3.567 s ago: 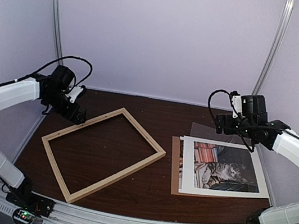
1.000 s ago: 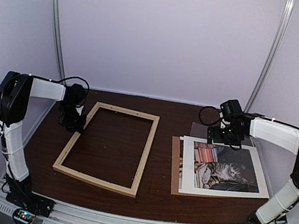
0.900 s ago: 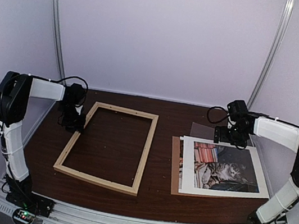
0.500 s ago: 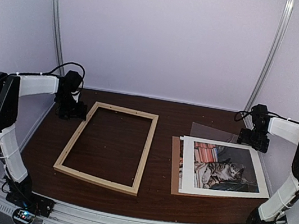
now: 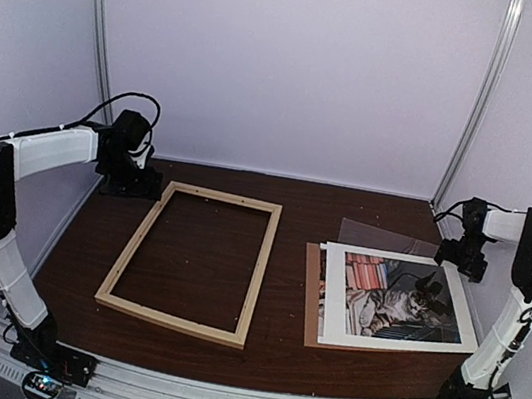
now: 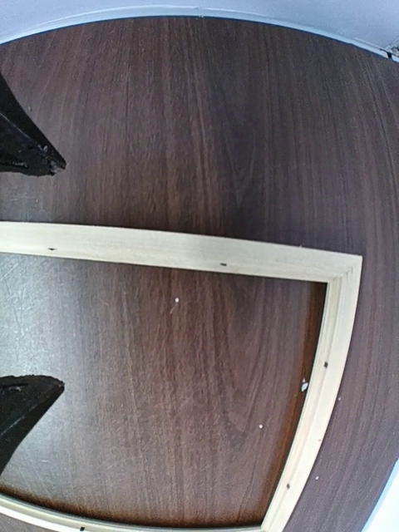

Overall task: Put the photo into the frame
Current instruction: Pick up the glass panel from the mat board.

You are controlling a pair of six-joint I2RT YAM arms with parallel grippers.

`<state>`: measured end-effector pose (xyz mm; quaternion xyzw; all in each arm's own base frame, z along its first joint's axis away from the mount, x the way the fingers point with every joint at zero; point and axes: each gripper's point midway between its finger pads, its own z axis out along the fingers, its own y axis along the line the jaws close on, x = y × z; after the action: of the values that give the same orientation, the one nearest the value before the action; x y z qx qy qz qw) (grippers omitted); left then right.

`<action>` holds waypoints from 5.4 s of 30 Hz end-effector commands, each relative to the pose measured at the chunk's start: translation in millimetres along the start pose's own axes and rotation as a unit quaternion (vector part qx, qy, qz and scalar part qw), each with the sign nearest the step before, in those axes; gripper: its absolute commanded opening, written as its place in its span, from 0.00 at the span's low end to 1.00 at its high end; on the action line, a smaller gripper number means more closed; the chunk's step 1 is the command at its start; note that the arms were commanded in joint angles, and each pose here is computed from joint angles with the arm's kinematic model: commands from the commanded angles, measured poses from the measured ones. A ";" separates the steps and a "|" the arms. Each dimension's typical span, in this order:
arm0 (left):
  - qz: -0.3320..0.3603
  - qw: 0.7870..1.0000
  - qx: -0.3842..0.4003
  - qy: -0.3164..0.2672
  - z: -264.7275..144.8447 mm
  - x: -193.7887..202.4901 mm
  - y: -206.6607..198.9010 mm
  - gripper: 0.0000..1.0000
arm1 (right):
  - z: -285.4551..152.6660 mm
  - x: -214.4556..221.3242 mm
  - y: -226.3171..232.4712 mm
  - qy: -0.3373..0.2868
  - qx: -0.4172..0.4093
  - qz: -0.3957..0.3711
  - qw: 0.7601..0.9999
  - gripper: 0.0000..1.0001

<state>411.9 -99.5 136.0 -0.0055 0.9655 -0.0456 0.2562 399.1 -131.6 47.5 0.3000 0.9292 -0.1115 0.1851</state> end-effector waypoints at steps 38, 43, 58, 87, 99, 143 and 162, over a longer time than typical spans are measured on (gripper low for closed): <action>0.109 0.985 0.135 -0.022 -27.2 -4.4 -124.0 0.98 | -53.6 58.1 56.8 0.048 -0.086 -0.086 0.991 0.98; 0.116 0.984 0.137 -0.018 -24.2 0.9 -129.9 0.98 | -54.8 25.8 37.2 0.033 -0.068 -0.064 0.995 1.00; 0.178 0.962 0.206 -0.005 -23.5 20.2 -195.5 0.98 | -11.9 27.8 12.6 0.086 -0.086 -0.025 0.992 0.98; 0.268 0.904 0.328 0.048 4.6 85.1 -377.8 0.96 | 8.1 69.7 21.2 0.143 -0.131 -0.011 0.981 0.85; 0.208 0.926 0.303 0.084 76.8 102.9 -403.6 0.90 | -5.5 90.6 40.5 0.139 -0.172 -0.017 0.975 0.81; 0.149 0.940 0.288 0.105 101.3 117.0 -386.9 0.83 | -58.0 76.1 76.9 0.106 -0.311 0.004 0.944 0.66; 0.117 0.937 0.314 0.104 95.3 108.2 -379.5 0.86 | -54.8 70.7 64.5 0.092 -0.274 0.016 0.957 0.76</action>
<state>361.8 -504.5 42.5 0.2090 0.9038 -0.3349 0.1652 375.0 -16.8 56.6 0.2572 0.9269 0.2164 0.1670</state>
